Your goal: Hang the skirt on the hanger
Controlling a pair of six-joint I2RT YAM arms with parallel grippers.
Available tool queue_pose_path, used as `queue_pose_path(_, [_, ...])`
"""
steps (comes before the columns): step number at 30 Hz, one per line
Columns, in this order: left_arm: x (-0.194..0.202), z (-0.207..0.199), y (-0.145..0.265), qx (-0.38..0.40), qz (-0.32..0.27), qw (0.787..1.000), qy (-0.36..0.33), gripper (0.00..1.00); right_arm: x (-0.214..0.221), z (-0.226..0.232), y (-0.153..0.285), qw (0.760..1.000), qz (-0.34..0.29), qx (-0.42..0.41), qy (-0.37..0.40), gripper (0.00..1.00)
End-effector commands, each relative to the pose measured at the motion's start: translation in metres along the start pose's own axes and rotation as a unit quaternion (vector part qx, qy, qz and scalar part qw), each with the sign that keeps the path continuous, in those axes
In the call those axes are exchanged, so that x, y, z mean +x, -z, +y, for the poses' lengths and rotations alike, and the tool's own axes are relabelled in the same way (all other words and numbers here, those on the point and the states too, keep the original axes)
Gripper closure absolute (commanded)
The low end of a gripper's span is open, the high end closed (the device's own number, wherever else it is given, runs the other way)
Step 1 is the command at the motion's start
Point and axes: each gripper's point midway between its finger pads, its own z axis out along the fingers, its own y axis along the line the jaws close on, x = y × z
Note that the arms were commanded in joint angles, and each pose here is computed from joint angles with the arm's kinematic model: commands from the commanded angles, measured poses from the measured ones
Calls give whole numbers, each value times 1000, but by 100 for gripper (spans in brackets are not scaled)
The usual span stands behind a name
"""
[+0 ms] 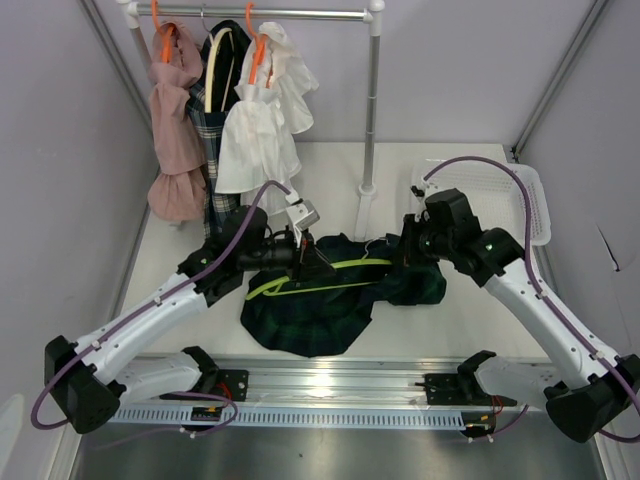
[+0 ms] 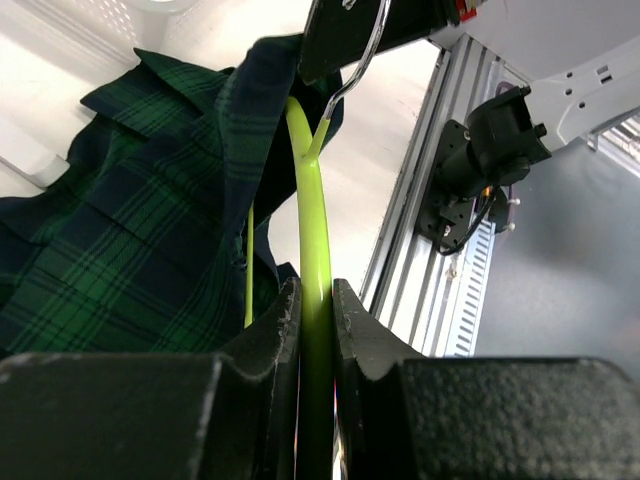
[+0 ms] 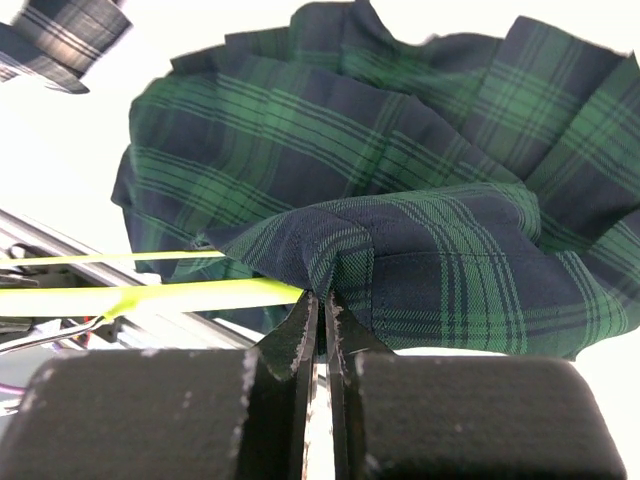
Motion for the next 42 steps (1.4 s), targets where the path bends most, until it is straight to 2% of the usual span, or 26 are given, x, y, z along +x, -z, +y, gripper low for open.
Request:
queue_pose_path(1, [-26,-8,-6,15,-59,998,-15,100,-14,10,2,999,-40,-18,-2,100])
queue_pose_path(9, [-19,10,-16,-16,-60,998,6,100,-2,-3,-10,999,-46,2,-4,91])
queue_pose_path(13, [-16,15,-20,-21,-62,998,14,100,3,-5,-16,999,-52,-3,-12,78])
queue_pose_path(18, [-14,17,-24,-20,-65,998,20,100,6,-10,-21,999,-52,6,-14,67])
queue_pose_path(25, [-9,19,-29,-18,-56,998,24,100,-2,-19,-6,995,-98,26,-18,38])
queue_pose_path(30, [-8,21,-30,-20,-54,998,25,100,-10,-16,8,991,-135,15,-19,32])
queue_pose_path(35, [-7,22,-32,-19,-50,998,27,100,-20,7,20,985,-168,-31,-2,31])
queue_pose_path(42, [-5,22,-35,-16,-45,998,31,100,-21,40,13,981,-182,-56,20,30])
